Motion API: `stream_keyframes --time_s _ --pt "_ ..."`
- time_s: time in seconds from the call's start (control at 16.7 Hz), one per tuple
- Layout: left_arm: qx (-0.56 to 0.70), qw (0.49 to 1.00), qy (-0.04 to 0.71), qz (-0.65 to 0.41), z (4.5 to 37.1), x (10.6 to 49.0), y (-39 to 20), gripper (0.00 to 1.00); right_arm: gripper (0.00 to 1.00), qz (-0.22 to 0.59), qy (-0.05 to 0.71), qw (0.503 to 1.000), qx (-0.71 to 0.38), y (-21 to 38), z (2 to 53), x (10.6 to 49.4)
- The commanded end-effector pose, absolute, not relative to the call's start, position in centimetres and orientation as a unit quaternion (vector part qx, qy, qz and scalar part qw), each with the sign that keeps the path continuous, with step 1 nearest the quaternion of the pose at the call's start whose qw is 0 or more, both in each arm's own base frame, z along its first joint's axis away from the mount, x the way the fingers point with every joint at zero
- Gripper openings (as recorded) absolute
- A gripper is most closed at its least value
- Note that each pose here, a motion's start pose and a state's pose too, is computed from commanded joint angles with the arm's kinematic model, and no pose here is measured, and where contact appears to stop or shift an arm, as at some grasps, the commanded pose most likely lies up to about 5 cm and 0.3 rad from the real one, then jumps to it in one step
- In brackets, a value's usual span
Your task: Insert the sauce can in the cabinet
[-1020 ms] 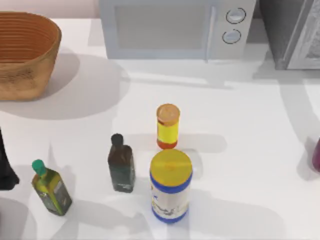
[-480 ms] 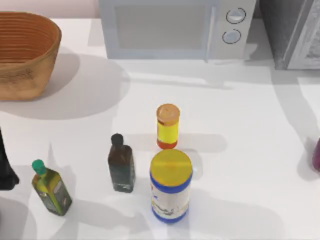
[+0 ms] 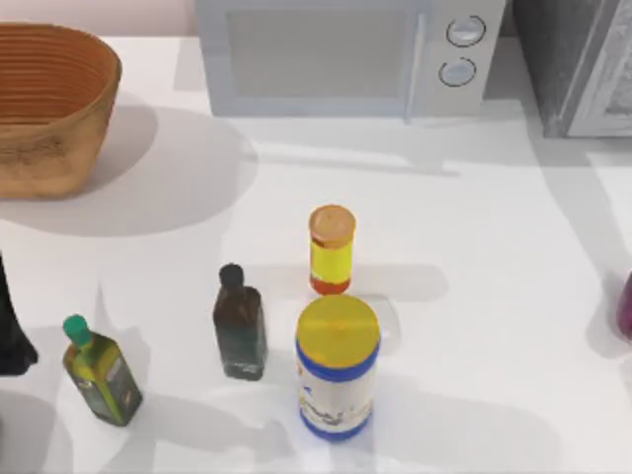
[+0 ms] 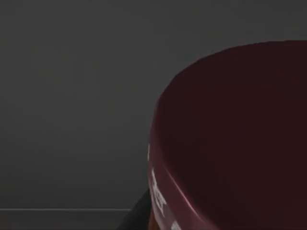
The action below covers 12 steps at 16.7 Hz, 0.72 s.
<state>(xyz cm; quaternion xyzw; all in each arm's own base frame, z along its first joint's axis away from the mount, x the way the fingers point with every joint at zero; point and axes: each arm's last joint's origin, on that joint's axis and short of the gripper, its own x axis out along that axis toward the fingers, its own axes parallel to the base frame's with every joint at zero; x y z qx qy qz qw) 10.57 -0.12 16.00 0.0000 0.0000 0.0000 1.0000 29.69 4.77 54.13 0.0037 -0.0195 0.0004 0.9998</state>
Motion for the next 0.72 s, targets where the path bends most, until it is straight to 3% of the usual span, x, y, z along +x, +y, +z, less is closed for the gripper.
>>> stream_keyframes --time_s 0.18,0.3,0.72 --pt "0.0 1.0 0.0 0.0 16.0 10.6 -0.1 1.0 0.0 -0.004 0.028 1.0 -0.003 5.0 51.0 36.2" --pt "0.0 1.0 0.0 0.0 16.0 10.6 -0.1 1.0 0.0 -0.006 0.022 1.0 -0.002 4.8 50.8 38.3" --pt "0.0 1.0 0.0 0.0 16.0 10.6 -0.1 1.0 0.0 -0.001 0.003 1.0 0.001 4.5 50.9 39.6"
